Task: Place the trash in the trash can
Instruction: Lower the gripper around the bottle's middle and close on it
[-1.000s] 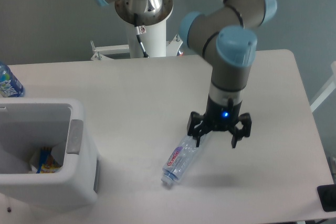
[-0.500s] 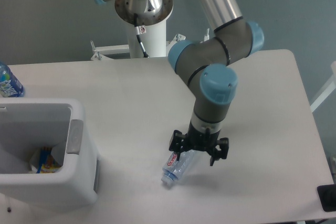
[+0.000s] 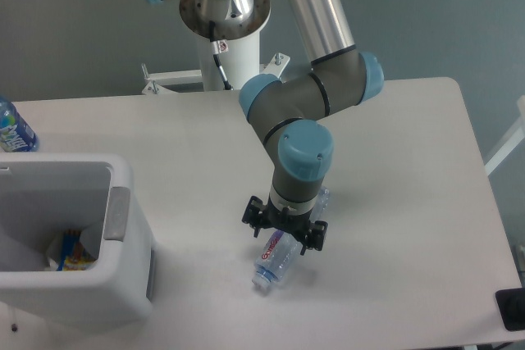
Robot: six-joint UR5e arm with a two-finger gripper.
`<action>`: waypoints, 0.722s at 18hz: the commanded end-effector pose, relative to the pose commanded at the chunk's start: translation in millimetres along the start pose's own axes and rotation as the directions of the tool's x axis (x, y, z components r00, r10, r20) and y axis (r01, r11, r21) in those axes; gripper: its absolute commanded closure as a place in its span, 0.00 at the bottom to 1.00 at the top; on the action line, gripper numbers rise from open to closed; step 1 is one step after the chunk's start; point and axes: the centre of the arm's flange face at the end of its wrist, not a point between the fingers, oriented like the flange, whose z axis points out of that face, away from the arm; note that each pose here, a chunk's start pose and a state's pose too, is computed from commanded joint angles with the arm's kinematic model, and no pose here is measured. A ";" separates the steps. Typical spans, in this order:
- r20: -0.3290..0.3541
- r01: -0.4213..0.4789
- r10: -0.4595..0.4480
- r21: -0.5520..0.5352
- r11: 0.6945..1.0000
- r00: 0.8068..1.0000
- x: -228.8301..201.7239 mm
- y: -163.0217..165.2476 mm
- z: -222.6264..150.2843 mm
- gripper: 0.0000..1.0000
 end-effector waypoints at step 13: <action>0.009 -0.031 0.032 -0.058 0.998 0.999 4.1 -9.7 28.4 0.00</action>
